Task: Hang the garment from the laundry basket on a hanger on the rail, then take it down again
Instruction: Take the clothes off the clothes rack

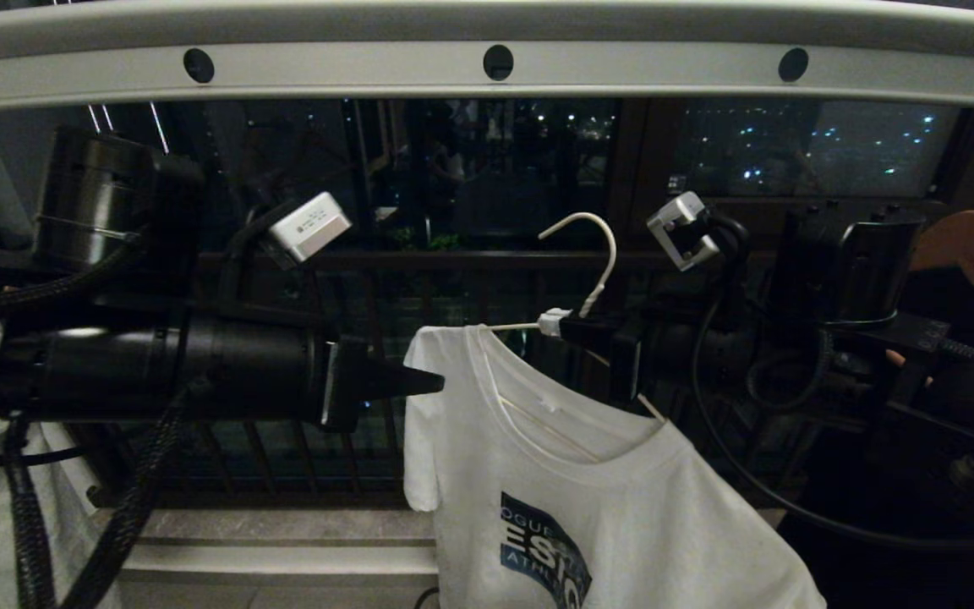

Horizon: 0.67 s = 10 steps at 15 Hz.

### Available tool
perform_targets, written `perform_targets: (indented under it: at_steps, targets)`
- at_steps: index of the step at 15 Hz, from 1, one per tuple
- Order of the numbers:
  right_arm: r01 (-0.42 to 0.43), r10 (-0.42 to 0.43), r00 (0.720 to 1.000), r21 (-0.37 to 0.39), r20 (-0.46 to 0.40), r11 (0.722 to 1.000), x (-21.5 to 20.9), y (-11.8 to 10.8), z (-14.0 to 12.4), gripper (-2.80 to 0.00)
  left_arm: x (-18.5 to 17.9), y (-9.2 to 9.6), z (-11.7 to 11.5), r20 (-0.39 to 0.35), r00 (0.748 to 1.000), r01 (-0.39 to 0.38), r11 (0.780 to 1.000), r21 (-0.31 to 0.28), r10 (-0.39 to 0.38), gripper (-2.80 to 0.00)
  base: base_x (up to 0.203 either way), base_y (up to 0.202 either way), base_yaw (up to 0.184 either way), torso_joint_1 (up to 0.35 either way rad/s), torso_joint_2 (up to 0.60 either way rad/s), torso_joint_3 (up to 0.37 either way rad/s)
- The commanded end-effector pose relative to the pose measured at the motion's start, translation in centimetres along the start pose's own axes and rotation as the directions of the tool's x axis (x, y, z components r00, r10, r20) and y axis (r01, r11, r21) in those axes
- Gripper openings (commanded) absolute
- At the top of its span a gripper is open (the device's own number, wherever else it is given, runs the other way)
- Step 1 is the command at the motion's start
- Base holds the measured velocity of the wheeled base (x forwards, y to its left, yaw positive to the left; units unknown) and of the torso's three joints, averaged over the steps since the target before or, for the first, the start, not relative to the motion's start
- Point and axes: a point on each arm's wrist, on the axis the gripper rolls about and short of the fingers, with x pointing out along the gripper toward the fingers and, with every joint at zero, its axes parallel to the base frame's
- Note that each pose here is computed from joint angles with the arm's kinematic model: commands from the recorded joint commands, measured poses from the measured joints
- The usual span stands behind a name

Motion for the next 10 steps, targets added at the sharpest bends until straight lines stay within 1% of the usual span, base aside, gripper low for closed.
perform_targets:
  at_steps: [1,2,4,6,7,9,10]
  targets:
    - [0.002,-0.002,1.0,0.003,-0.004,1.0,0.3,-0.2,-0.2,-2.8,2.2,0.8,0.0,-0.044,0.997,-0.071,0.997,-0.017,0.07,0.0,0.0,0.0,0.0,0.0,0.0,0.0]
    - [0.003,-0.003,1.0,0.005,-0.01,1.0,0.5,-0.3,-0.4,-2.8,2.8,0.4,-0.1,-0.046,0.989,-0.141,0.99,-0.006,0.141,0.0,0.0,0.0,0.0,0.0,0.0,0.0]
    - [0.006,-0.006,1.0,0.006,-0.011,1.0,0.6,-0.3,-0.5,-2.8,4.4,-1.0,-0.6,-0.057,0.974,-0.22,0.975,0.025,0.221,0.0,0.0,0.0,0.0,0.0,0.0,0.0]
    - [0.004,-0.003,1.0,0.005,-0.01,1.0,0.5,-0.2,-0.4,-2.8,6.0,-1.8,-0.8,-0.011,0.948,-0.318,0.948,0.02,0.318,0.0,0.0,0.0,0.0,0.0,0.0,0.0]
    - [0.003,-0.003,1.0,0.004,-0.008,1.0,0.5,-0.2,-0.4,-2.8,6.5,-2.0,-1.1,0.004,0.94,-0.342,0.939,0.026,0.342,0.0,0.0,0.0,0.0,0.0,0.0,0.0]
    - [0.003,-0.003,1.0,0.004,-0.007,1.0,0.4,-0.2,-0.3,-2.8,7.4,-1.9,-1.4,0.028,0.909,-0.418,0.908,0.038,0.417,0.0,0.0,0.0,0.0,0.0,0.0,0.0]
    - [0.002,-0.002,1.0,0.002,-0.003,1.0,0.3,-0.1,-0.2,-2.8,8.0,-1.7,-1.6,0.033,0.88,-0.475,0.879,0.044,0.474,0.0,0.0,0.0,0.0,0.0,0.0,0.0]
